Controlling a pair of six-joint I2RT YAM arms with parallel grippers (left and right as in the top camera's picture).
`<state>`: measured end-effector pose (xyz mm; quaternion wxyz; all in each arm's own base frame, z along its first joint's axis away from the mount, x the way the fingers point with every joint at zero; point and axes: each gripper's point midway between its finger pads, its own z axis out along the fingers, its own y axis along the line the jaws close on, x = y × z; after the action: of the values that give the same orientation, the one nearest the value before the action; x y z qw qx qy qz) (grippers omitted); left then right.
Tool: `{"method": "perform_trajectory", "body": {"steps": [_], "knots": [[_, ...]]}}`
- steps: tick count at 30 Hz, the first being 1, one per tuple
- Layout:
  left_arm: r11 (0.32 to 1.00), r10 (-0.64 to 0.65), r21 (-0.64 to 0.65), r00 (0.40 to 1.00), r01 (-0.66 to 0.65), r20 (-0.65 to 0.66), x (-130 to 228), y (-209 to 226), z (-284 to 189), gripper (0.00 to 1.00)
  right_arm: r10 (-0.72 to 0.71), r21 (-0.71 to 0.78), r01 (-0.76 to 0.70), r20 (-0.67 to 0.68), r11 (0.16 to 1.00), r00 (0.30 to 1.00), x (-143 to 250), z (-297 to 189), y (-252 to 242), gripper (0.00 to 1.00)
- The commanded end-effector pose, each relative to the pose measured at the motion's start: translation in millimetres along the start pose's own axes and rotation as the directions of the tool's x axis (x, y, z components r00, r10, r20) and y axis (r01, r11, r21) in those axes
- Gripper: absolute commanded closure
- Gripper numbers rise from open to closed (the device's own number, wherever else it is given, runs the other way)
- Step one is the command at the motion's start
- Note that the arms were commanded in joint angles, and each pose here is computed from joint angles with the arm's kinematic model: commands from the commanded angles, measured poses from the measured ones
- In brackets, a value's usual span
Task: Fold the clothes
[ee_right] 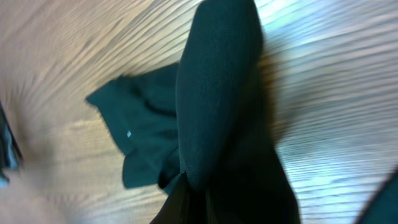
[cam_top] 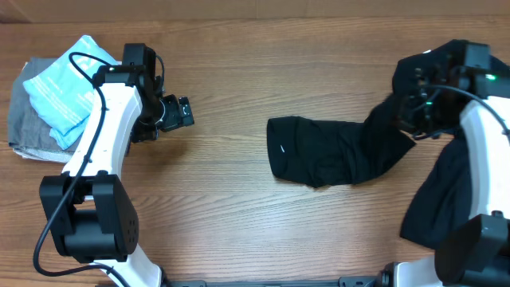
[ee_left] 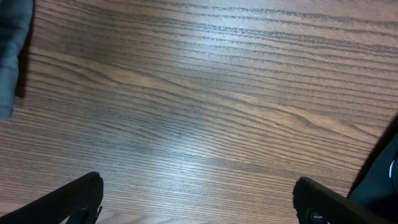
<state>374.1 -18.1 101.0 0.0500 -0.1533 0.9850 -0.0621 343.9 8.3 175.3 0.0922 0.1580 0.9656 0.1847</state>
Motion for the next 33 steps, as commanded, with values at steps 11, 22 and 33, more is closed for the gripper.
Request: {"method": "perform_trajectory", "body": {"steps": [11,22,33], "knots": [[1.0,0.0,0.0,1.0,0.0,0.026,-1,2,-9,0.0,-0.158,-0.06,0.155,-0.057,0.986,0.986,34,17,86,0.96],[1.0,0.001,0.0,1.0,-0.001,0.026,-1,2,-9,0.0,-0.265,-0.091,0.261,-0.035,0.961,0.964,47,35,125,0.96],[1.0,0.001,0.0,1.0,-0.001,0.026,-1,2,-9,0.0,-0.363,-0.104,0.353,-0.109,0.93,0.925,69,109,145,0.94]]}}
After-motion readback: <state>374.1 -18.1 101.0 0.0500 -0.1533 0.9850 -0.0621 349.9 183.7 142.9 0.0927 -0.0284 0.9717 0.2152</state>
